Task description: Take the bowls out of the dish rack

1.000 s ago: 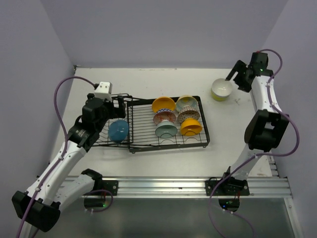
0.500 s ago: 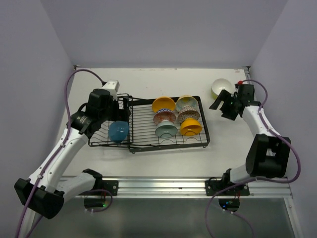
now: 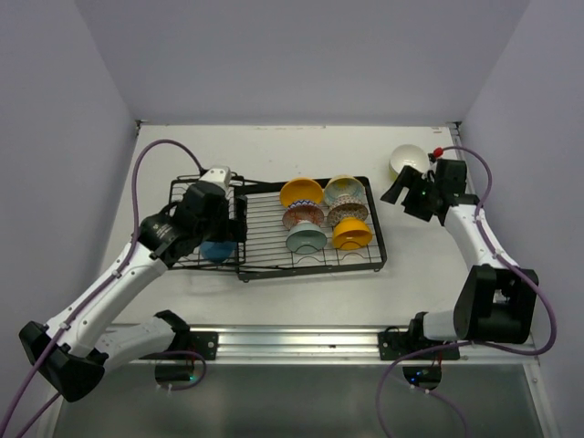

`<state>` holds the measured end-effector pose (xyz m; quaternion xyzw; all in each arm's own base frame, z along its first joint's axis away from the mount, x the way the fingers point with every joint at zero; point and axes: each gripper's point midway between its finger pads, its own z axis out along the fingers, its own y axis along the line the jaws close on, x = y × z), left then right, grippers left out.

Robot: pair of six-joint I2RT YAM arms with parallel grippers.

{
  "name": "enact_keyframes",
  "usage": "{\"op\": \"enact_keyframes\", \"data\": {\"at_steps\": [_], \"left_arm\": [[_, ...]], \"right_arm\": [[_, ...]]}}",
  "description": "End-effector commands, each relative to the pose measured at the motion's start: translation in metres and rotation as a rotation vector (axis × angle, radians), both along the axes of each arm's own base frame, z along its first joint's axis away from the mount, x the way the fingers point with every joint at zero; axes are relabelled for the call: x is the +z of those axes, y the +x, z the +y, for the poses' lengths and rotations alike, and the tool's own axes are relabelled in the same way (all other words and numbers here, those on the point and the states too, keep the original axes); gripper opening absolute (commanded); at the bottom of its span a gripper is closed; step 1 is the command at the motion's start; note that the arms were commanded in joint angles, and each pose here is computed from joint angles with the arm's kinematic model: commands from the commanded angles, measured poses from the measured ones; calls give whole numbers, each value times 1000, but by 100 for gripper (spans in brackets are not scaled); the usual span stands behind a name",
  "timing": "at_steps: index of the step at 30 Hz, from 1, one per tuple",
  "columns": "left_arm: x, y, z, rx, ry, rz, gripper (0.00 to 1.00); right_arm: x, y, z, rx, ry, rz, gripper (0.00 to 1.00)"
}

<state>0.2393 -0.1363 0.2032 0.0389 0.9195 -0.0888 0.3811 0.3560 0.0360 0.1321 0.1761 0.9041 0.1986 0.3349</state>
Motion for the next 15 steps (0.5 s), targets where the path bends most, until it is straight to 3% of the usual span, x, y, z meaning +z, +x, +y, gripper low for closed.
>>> {"op": "enact_keyframes", "data": {"at_steps": [1,15], "left_arm": [[2,-2,22,109,56,-12,100],[-26,-7,9,115,3,23,98]], "right_arm": [[17,2,5,37,-2,-77,87],[14,2,5,36,1,-77,88]]}}
